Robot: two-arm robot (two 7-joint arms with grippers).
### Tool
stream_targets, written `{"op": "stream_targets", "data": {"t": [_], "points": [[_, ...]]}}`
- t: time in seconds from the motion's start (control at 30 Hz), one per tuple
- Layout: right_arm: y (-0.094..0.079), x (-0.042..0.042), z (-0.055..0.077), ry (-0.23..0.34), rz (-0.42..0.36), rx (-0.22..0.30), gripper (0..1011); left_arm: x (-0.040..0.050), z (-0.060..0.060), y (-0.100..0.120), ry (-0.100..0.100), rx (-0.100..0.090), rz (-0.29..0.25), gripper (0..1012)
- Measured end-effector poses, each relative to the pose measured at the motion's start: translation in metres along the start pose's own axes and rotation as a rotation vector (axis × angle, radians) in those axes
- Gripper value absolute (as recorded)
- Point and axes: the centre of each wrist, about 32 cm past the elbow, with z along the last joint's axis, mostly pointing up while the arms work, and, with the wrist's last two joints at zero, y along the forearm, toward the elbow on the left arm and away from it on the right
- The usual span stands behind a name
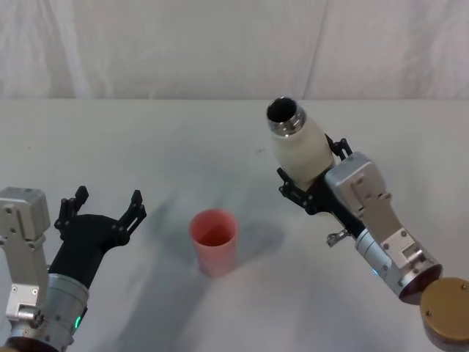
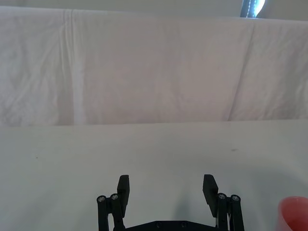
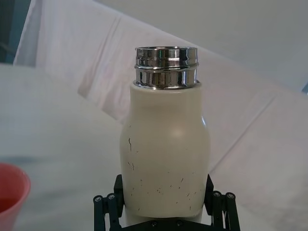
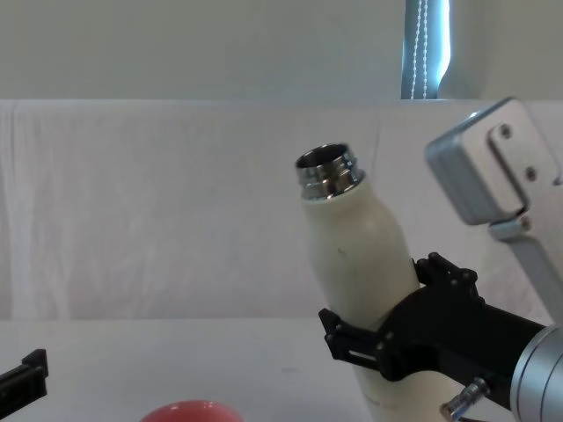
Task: Grasp the thermos with one hand and pour water into the cup lid.
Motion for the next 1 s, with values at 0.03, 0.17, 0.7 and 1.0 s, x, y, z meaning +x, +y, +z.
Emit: {"op": "stream_targets", "data": {"t": [0.03,0.17,0.7,1.0], "points": [[-0.0001,0.0007,-0.0006,0.036,0.0,0.002,950,0.0,0.0,0.0,0.0,0.0,0.0,1001],[-0.0002,0.002,-0.0019,0.11,0.001,0.004,950,0.0,0.0,0.0,0.0,0.0,0.0,1001],[0.0006,0.0055,-0.0042,0.367,-0.014,-0.006,950,0.0,0.0,0.0,0.0,0.0,0.0,1001],[0.0031,0.0103,-0.0046,0.485,0.004,-0.035,950,0.0,0.0,0.0,0.0,0.0,0.0,1001]]}}
